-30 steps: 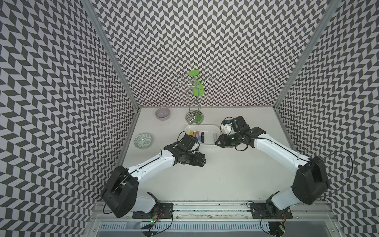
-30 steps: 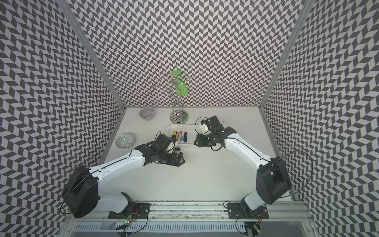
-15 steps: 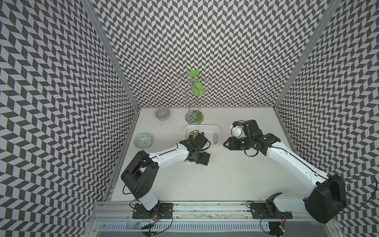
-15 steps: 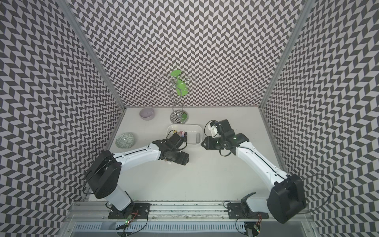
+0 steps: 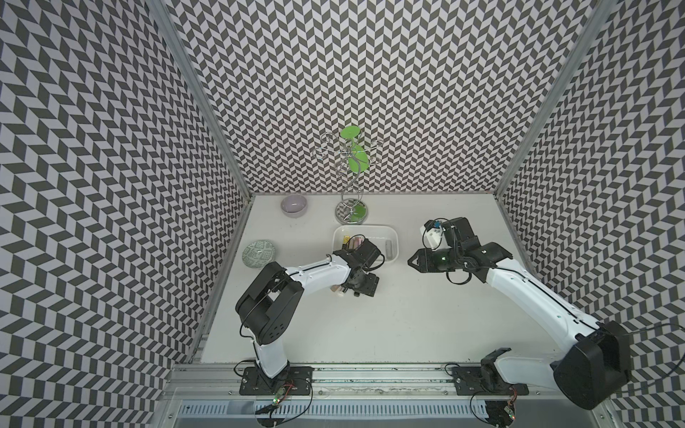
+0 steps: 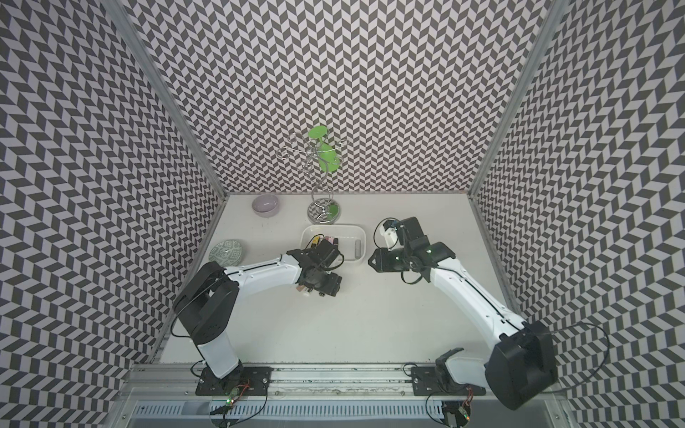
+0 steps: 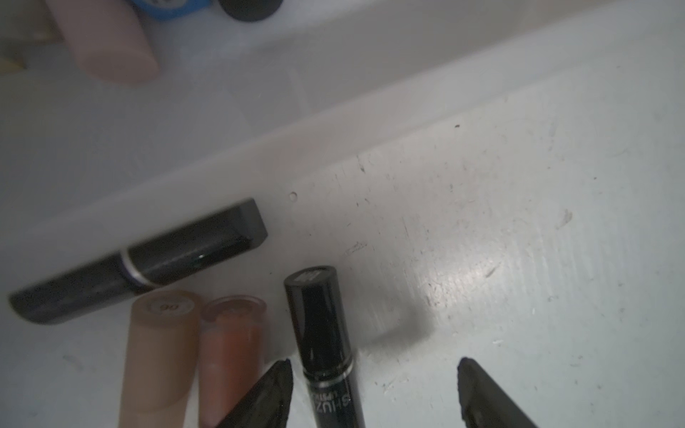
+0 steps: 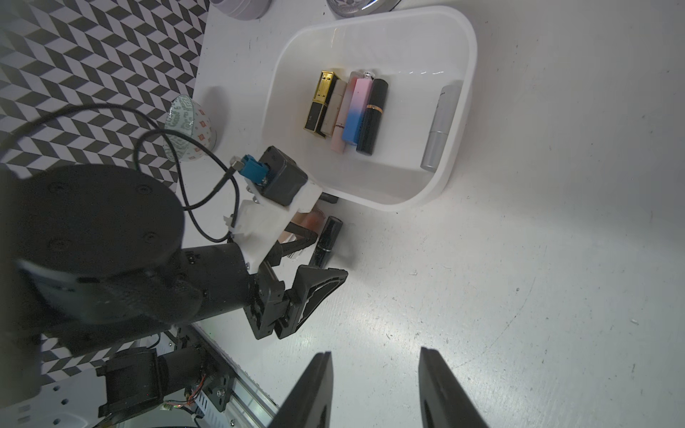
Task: Put the lipstick into the storage box
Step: Pick up the lipstick at the center of the board.
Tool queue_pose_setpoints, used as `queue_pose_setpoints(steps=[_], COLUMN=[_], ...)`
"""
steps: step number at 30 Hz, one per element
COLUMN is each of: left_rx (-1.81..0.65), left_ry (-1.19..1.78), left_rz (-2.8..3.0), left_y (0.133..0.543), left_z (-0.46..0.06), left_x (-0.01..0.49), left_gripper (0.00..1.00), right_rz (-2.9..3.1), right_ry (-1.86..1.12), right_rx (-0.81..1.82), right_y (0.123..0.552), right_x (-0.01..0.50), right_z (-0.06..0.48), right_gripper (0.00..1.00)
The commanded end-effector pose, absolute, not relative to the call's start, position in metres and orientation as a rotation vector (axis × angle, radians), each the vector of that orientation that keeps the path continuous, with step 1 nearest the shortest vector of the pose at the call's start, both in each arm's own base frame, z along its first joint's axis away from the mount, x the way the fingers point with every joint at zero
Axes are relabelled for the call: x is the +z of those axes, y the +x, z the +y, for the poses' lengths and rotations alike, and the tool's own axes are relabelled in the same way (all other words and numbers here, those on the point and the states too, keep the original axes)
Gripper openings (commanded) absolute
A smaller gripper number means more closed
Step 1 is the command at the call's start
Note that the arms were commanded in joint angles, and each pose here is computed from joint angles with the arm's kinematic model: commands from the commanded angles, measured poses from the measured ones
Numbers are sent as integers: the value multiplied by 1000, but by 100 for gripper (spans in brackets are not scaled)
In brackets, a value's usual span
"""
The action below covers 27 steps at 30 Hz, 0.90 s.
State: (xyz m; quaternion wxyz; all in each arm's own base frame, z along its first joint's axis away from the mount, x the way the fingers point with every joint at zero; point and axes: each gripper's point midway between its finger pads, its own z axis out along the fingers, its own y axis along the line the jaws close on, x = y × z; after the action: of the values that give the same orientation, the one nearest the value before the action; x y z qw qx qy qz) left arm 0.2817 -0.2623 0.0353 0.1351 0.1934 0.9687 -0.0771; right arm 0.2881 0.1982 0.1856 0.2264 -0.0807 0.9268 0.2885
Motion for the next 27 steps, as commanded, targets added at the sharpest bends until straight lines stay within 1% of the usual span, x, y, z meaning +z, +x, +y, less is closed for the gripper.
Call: queue_pose_setpoints(steps=[1, 7, 16, 23, 27], left_rx=[-209, -171, -83, -60, -54], left_ry=[578, 591, 609, 611, 609], left_rz=[2787, 2795, 2808, 2820, 2827], left_y=[288, 294, 303, 303, 303], left_z=[-267, -268, -263, -259, -257], left_x=[38, 29, 13, 6, 3], left_gripper=[72, 69, 55, 35, 22], right_rz=[2515, 2510, 2496, 2482, 2479], right_ry=[-244, -240, -231, -231, -235], right_rx=[808, 812, 815, 811, 816], right_y=[286, 285, 286, 289, 291], right_x=[192, 193, 199, 205, 207], right_z=[195, 192, 189, 187, 188], right_gripper=[42, 42, 42, 42, 42])
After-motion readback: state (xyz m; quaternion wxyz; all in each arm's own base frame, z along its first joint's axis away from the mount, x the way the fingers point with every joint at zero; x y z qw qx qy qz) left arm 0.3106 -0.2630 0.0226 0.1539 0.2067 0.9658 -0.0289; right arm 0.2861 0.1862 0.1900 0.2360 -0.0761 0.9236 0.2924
